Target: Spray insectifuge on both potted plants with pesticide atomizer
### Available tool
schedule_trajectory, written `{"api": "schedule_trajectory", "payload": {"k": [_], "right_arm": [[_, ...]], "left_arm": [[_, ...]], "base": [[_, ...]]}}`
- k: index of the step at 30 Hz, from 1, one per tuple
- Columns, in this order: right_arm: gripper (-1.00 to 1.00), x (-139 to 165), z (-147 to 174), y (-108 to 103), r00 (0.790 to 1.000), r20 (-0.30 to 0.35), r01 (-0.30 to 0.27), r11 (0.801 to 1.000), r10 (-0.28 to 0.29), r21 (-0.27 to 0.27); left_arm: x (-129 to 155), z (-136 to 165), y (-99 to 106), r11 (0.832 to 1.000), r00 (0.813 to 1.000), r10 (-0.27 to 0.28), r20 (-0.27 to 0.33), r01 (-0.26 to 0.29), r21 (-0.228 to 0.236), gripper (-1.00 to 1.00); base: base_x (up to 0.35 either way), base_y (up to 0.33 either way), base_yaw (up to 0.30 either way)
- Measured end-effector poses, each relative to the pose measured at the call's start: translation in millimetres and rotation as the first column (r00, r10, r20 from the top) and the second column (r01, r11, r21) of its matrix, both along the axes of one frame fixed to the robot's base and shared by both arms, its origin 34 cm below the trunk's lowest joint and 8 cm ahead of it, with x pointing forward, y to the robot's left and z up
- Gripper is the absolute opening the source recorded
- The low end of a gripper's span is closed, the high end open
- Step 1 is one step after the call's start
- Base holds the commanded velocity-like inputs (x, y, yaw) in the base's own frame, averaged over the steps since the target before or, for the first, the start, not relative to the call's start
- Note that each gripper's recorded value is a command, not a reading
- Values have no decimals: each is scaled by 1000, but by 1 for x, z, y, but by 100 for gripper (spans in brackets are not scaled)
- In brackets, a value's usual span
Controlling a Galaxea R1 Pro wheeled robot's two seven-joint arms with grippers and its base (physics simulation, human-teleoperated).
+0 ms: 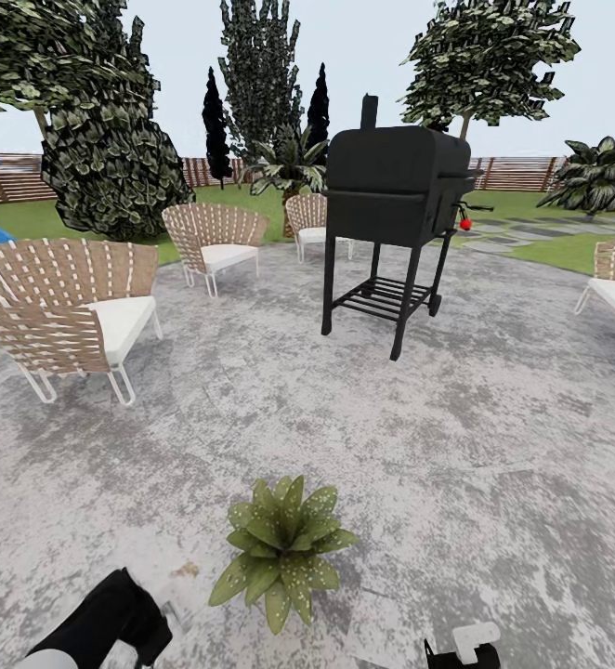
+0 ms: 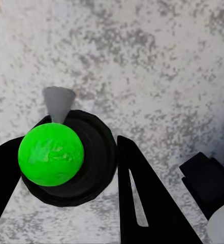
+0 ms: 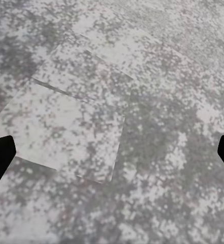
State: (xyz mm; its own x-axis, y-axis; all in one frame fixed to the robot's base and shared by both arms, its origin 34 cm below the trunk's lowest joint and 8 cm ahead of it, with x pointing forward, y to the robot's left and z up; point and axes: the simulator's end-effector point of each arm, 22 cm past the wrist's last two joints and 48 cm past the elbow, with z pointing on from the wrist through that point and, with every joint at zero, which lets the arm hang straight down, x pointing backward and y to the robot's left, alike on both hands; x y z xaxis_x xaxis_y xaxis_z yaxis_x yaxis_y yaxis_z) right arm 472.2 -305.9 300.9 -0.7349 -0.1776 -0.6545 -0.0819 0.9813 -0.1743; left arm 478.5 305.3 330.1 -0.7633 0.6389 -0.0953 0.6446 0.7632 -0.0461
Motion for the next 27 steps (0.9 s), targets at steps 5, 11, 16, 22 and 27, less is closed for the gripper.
{"api": "schedule_trajectory", "payload": {"k": [5, 11, 16, 22, 27], "right_arm": [[100, 0, 0, 0, 1000, 0, -1, 1000, 1, 0], [100, 0, 0, 0, 1000, -1, -2, 1000, 2, -1], [100, -1, 0, 0, 1000, -2, 0, 1000, 0, 0], [100, -1, 0, 0, 1000, -2, -1, 1000, 1, 0], [100, 0, 0, 0, 1000, -1, -2, 1000, 2, -1]], "left_arm": [[-1, 0, 8, 1000, 1000, 5, 5, -5, 7, -100], [-1, -2, -25, 999, 1000, -3, 6, 3, -40, -100], [22, 18, -78, 988, 999, -44, 9, 45, -147, -100], [69, 54, -80, 980, 996, -76, 35, 81, -181, -100], [61, 50, -65, 989, 996, -84, -6, 82, -119, -100]], "base": [[0, 0, 0], [0, 0, 0], [0, 0, 0], [0, 0, 0], [0, 0, 0]]}}
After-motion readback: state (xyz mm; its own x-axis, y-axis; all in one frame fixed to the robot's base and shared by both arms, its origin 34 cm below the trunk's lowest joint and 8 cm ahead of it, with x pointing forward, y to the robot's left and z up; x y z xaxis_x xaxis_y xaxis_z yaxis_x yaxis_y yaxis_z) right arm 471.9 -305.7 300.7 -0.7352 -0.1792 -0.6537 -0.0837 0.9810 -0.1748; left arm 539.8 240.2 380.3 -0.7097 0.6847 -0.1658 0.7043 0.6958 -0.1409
